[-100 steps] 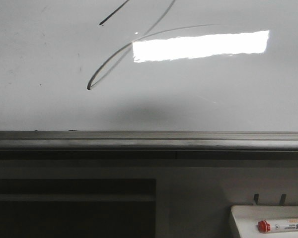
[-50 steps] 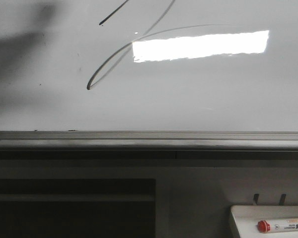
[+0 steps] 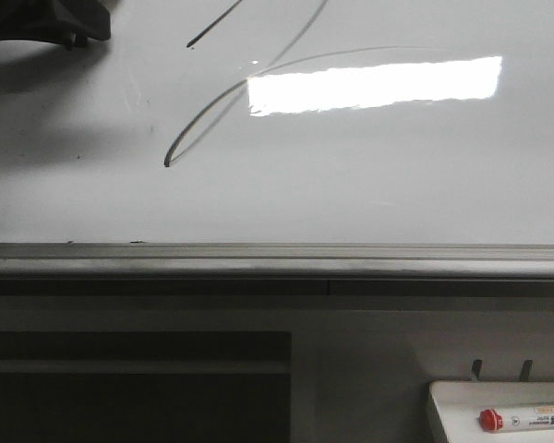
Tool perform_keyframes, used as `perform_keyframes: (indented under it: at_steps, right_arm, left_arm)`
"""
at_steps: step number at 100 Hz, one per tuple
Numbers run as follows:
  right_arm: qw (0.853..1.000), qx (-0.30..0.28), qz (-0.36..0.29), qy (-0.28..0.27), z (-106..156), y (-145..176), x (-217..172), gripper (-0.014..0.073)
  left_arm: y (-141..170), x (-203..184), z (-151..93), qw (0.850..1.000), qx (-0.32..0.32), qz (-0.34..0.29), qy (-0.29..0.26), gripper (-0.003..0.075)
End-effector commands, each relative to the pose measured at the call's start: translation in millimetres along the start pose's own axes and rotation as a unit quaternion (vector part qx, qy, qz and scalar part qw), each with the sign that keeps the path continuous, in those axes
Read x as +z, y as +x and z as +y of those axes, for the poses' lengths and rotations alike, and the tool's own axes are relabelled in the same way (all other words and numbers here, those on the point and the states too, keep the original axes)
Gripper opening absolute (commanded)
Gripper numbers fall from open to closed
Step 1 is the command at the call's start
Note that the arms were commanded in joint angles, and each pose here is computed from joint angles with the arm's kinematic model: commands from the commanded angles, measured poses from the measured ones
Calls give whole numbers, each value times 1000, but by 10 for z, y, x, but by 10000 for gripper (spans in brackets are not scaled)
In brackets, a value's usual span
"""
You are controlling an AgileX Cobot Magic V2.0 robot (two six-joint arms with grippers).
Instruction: Write number 2 on whiteboard
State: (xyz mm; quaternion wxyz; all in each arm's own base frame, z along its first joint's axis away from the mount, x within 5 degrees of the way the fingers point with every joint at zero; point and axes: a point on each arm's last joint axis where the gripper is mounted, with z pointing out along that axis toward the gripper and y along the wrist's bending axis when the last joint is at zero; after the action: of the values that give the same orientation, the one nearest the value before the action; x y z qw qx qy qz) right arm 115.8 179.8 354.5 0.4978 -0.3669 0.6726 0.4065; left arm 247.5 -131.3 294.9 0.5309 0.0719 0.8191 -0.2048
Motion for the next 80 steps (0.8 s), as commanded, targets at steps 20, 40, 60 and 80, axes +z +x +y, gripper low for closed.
perform_keyframes:
  at_steps: [20,40,60,80]
  right_arm:
    - [1000,3,-26,-2,26,-126,-63,-66]
    - [1000,3,-26,-2,26,-126,-63,-66]
    - [1000,3,-25,-5,32,-125,-63,-66]
    - [996,-43,-50,64,-59,-185,-162,-66]
  left_arm:
    - [-123,-4,11,999,-10,-38,-13,260]
    - [-121,-4,9,999,-10,-36,-12,306]
    - [-119,-15,1,999,-10,-33,-9,451]
    - [-320,-426,-95,997,18,-72,30,528]
